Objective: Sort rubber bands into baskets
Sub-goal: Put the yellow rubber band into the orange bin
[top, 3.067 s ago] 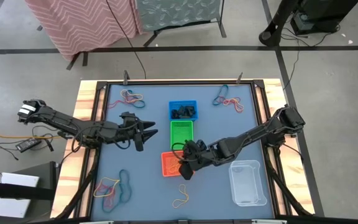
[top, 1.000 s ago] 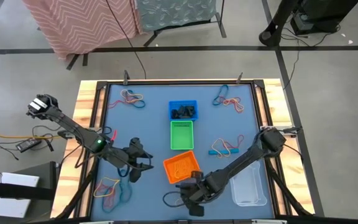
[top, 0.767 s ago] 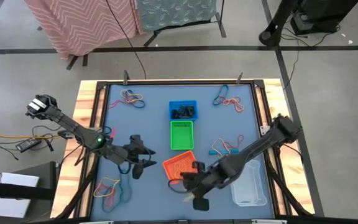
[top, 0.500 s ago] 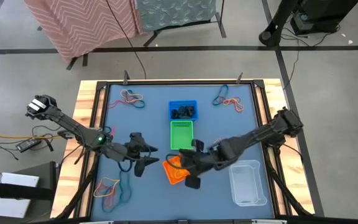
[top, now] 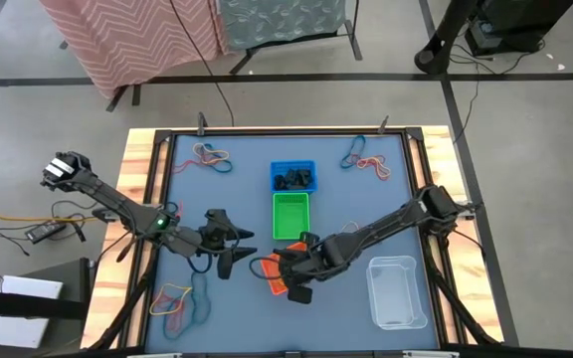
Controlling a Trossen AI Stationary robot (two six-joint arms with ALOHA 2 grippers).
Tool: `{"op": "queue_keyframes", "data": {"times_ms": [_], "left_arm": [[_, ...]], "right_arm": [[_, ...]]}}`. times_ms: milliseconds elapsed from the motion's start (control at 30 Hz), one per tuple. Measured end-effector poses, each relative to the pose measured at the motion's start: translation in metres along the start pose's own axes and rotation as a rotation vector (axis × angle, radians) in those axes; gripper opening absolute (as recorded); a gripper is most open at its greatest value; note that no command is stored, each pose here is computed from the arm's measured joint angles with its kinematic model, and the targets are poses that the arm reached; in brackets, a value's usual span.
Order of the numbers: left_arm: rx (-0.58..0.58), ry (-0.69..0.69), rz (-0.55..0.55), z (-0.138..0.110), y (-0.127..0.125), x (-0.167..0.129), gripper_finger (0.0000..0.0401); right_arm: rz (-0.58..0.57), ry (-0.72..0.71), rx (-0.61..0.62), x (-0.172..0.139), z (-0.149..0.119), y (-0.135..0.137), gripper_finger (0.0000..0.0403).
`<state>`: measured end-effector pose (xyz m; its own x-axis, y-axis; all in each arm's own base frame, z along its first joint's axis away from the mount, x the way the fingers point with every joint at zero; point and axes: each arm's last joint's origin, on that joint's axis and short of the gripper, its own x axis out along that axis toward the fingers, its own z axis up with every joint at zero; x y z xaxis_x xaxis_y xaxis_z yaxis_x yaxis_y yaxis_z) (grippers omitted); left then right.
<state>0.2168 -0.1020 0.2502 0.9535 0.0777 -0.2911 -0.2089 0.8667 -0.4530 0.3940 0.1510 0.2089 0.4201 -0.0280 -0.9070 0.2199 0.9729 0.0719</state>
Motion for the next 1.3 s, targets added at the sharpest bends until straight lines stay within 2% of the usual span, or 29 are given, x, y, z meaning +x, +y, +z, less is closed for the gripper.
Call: {"op": "queue_keyframes", "data": {"times_ms": [167, 267, 333, 400, 500, 567, 667, 700, 767, 800, 967, 1133, 1300], "left_arm": [[-0.001, -0.003, 0.003, 0.0, 0.0, 0.0, 0.0241], [0.001, -0.003, 0.007, 0.0, 0.0, 0.0, 0.0241], [0.004, 0.007, 0.01, -0.001, 0.001, 0.0, 0.0241], [0.008, 0.049, -0.008, -0.005, 0.0, -0.001, 0.0241], [0.031, 0.127, -0.014, -0.017, -0.002, -0.001, 0.023], [0.044, 0.174, -0.005, -0.028, -0.004, 0.001, 0.0205], [0.071, 0.26, -0.001, -0.051, -0.008, 0.011, 0.0133], [0.073, 0.297, -0.002, -0.06, -0.008, 0.016, 0.0101], [0.066, 0.353, -0.012, -0.077, -0.009, 0.026, 0.0034], [0.055, 0.37, -0.024, -0.084, -0.01, 0.032, 0.0018], [0.033, 0.381, -0.039, -0.11, -0.006, 0.058, 0.0004], [-0.008, 0.348, 0.007, -0.119, 0.008, 0.081, 0.0003], [-0.037, 0.326, 0.043, -0.115, 0.018, 0.091, 0.0002]], "right_arm": [[0.006, -0.008, 0.01, -0.005, 0.003, -0.003, 0.0142], [0.019, -0.004, -0.003, -0.02, 0.004, -0.009, 0.019], [0.015, 0.04, -0.006, -0.033, 0.002, -0.016, 0.0212], [-0.038, 0.103, -0.002, -0.046, -0.006, -0.023, 0.0219], [-0.118, 0.172, -0.027, -0.057, -0.026, -0.029, 0.0188], [-0.12, 0.206, -0.006, -0.059, -0.041, -0.031, 0.0138], [-0.082, 0.24, 0.072, -0.053, -0.067, -0.036, 0.0034], [-0.06, 0.231, 0.106, -0.048, -0.074, -0.037, 0.0018], [-0.025, 0.207, 0.2, -0.041, -0.086, -0.039, 0.0016], [-0.013, 0.195, 0.247, -0.037, -0.09, -0.04, 0.0013], [0.025, 0.133, 0.391, -0.023, -0.092, -0.044, 0.0007], [0.054, 0.097, 0.407, -0.014, -0.085, -0.043, 0.0005], [0.083, 0.094, 0.408, -0.009, -0.084, -0.04, 0.0004]]}}
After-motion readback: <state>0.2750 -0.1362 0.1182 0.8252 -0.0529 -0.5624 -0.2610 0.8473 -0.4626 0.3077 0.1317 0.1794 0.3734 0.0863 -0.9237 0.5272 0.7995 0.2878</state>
